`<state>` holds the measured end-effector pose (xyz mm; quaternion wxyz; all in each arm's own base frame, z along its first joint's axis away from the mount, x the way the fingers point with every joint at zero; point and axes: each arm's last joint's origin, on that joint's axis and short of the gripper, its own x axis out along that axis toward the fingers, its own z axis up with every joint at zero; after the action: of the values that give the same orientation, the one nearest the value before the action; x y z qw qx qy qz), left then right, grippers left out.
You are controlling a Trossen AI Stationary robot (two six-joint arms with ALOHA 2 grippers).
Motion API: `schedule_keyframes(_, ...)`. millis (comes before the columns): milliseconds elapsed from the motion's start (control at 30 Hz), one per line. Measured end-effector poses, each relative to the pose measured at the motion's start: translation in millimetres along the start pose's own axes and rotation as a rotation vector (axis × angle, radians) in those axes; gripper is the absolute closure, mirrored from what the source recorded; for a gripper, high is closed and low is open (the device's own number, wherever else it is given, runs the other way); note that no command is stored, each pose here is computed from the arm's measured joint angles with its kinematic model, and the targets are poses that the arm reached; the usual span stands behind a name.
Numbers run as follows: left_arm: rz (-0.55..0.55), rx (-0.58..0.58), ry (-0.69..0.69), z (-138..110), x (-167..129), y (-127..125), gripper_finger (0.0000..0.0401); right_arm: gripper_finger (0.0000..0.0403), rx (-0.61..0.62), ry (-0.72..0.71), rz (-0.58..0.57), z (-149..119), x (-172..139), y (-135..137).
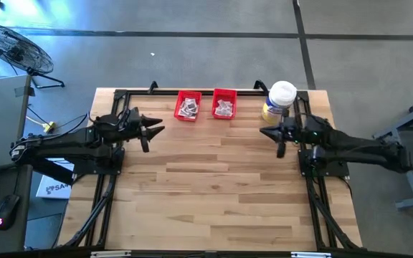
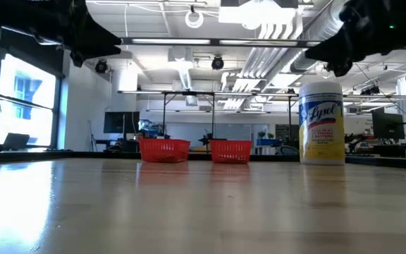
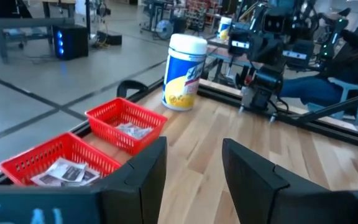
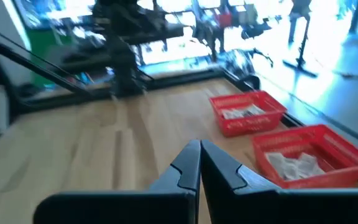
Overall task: Pick & Place First Aid Supplies
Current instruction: Return to Home Position
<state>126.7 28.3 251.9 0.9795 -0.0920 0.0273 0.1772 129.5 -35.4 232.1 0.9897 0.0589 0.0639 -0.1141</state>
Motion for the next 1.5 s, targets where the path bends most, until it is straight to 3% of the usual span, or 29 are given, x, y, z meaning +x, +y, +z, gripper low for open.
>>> schedule_keyframes(333,-0.001,0.002,-0.005,1,0,0,0.0248,0.0398,-0.064,-0.164,0.071,-29,-29,5)
schedule_keyframes(600,-0.009,-0.008,-0.038,4,-5,0,0.0248,0.0399,-0.123,-0.281,0.146,-33,-42,11)
schedule_keyframes(767,-0.011,0.005,-0.045,4,-8,0,0.0248,0.0402,-0.121,-0.228,0.181,-46,-37,13)
schedule_keyframes(967,-0.023,0.002,-0.137,-10,-3,2,0.0248,0.0394,0.020,-0.159,0.192,-63,-30,12)
schedule_keyframes(1167,0.001,0.020,-0.135,-25,-2,6,0.0249,0.0391,-0.007,-0.133,0.183,-70,-27,12)
schedule_keyframes(1300,0.003,0.016,-0.122,-36,-4,4,0.0278,0.0391,-0.008,-0.132,0.184,-70,-27,12)
schedule_keyframes(1500,-0.075,0.073,-0.118,-58,-13,-3,0.0354,0.0391,-0.010,-0.133,0.183,-70,-27,12)
